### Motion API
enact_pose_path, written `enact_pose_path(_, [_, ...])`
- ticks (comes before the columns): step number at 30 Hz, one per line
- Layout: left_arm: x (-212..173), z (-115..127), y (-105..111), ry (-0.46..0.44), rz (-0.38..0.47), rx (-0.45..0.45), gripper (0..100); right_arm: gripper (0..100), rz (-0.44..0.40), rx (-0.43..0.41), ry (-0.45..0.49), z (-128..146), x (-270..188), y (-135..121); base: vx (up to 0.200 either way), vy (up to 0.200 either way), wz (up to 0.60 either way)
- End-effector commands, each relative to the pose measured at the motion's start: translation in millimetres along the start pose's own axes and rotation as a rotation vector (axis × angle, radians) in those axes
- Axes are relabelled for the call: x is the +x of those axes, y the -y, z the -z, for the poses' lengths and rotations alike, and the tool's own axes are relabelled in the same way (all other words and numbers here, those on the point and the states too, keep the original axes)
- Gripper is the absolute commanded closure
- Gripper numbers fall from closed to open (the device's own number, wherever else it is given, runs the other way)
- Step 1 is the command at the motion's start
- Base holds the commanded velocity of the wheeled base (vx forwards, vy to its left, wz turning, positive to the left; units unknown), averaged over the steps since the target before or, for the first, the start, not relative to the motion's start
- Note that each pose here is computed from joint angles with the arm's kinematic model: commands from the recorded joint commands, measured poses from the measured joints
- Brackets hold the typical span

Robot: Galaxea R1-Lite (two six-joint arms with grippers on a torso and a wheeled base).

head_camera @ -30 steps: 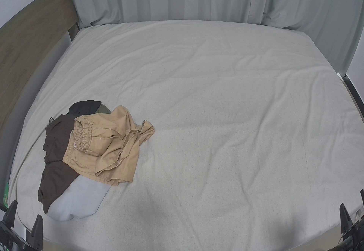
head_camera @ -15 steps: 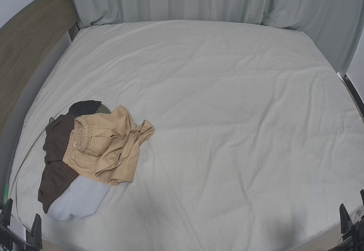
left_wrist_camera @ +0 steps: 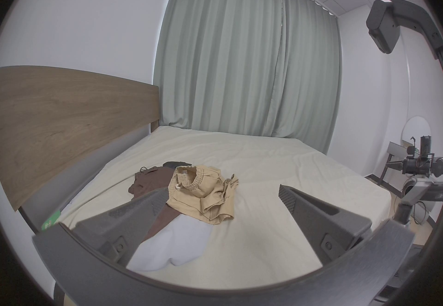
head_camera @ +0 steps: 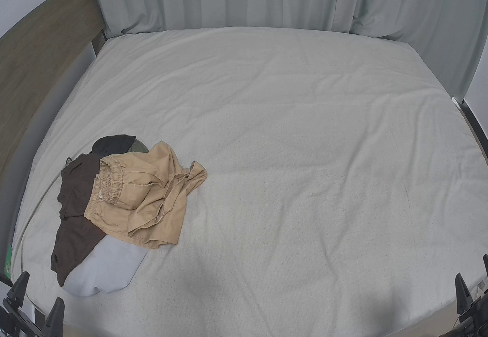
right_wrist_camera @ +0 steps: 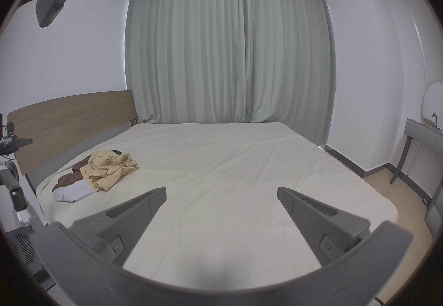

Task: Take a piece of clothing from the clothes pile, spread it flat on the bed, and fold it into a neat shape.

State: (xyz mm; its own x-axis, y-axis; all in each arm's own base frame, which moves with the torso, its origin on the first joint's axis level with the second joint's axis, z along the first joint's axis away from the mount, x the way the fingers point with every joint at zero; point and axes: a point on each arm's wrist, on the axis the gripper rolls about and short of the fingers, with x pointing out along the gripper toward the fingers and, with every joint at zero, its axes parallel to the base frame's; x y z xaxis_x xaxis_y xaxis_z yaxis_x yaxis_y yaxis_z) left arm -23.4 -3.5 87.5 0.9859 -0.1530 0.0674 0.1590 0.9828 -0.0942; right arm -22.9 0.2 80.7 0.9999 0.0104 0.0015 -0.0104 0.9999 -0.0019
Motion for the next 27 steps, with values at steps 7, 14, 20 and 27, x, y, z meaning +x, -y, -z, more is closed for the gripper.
enact_pose_path(7, [-0.3,4.8,-1.9,0.007,-0.066,0.009,0,0,0.0,-0.001,-0.001,5.3,0.1,0.0,0.0,0.0,0.0])
enact_pose_path(14, [-0.3,5.0,-2.0,0.006,-0.069,0.01,0,0,0.0,-0.001,-0.001,5.3,0.1,0.0,0.0,0.0,0.0])
enact_pose_path(20, [-0.3,5.0,-2.0,0.006,-0.069,0.012,0,0,0.0,-0.001,-0.001,5.3,0.1,0.0,0.0,0.0,0.0])
enact_pose_path(27, [-0.3,5.0,-1.9,0.005,-0.063,0.022,0,0,0.0,-0.003,-0.001,5.3,0.1,-0.1,0.0,0.0,0.0])
